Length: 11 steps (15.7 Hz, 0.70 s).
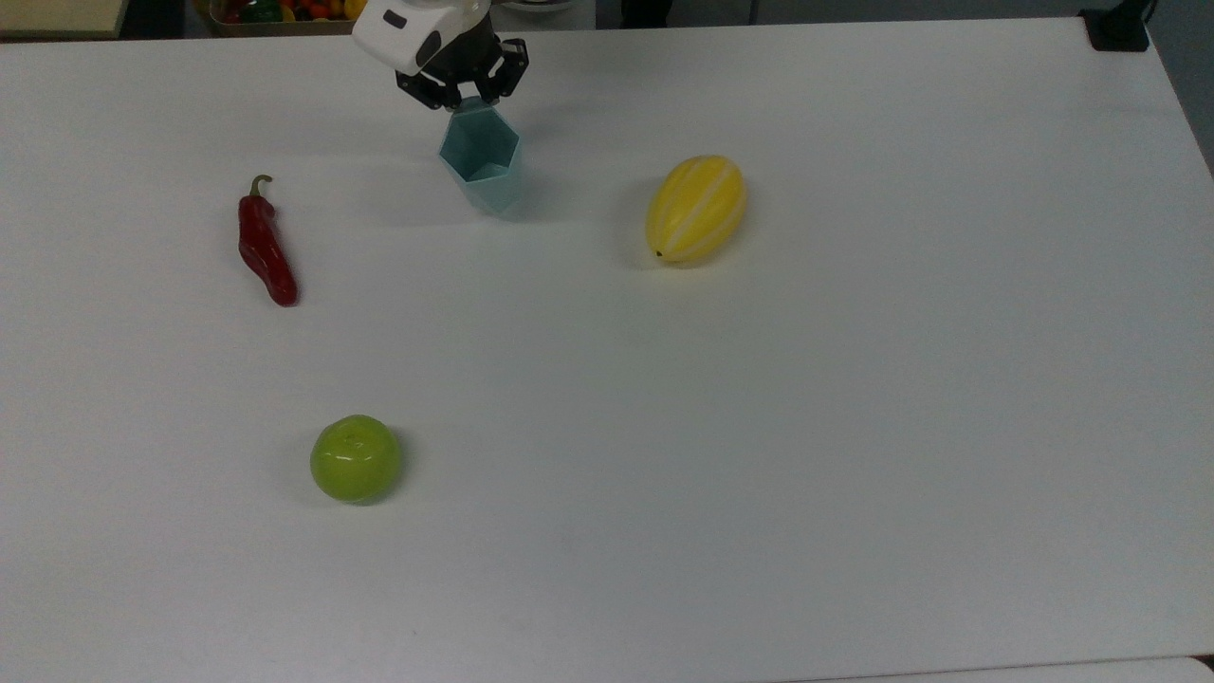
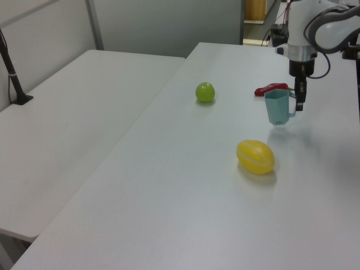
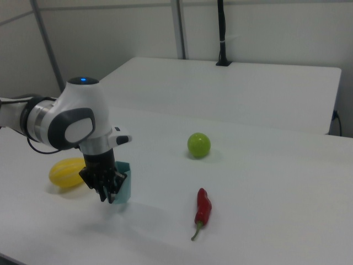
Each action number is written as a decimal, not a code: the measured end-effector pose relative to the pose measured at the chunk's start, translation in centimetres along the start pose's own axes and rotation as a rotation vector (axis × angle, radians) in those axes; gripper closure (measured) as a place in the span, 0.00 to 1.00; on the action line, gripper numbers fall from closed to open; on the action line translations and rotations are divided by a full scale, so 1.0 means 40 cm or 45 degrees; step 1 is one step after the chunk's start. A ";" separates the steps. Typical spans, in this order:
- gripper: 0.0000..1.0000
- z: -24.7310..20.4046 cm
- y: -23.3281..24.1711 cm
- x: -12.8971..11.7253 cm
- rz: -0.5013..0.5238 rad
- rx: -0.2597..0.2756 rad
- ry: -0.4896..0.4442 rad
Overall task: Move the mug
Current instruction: 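Lower the mug onto the table and open the gripper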
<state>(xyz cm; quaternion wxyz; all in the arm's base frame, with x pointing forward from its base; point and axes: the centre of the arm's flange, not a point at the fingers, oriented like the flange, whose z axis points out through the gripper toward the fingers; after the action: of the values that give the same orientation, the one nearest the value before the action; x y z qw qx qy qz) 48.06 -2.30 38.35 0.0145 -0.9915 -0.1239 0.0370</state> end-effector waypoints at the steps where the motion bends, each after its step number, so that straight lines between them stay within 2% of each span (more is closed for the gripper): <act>1: 0.77 0.013 0.008 -0.005 0.010 -0.004 0.014; 5: 0.77 0.066 0.019 -0.005 0.021 -0.015 0.038; 10: 0.76 0.073 0.028 0.005 0.027 -0.027 0.070; 11: 0.69 0.074 0.031 0.004 0.030 -0.026 0.068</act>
<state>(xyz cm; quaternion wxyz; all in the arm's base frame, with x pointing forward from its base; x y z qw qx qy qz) 48.27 -3.41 35.33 0.0071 -0.9936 -0.1121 0.0095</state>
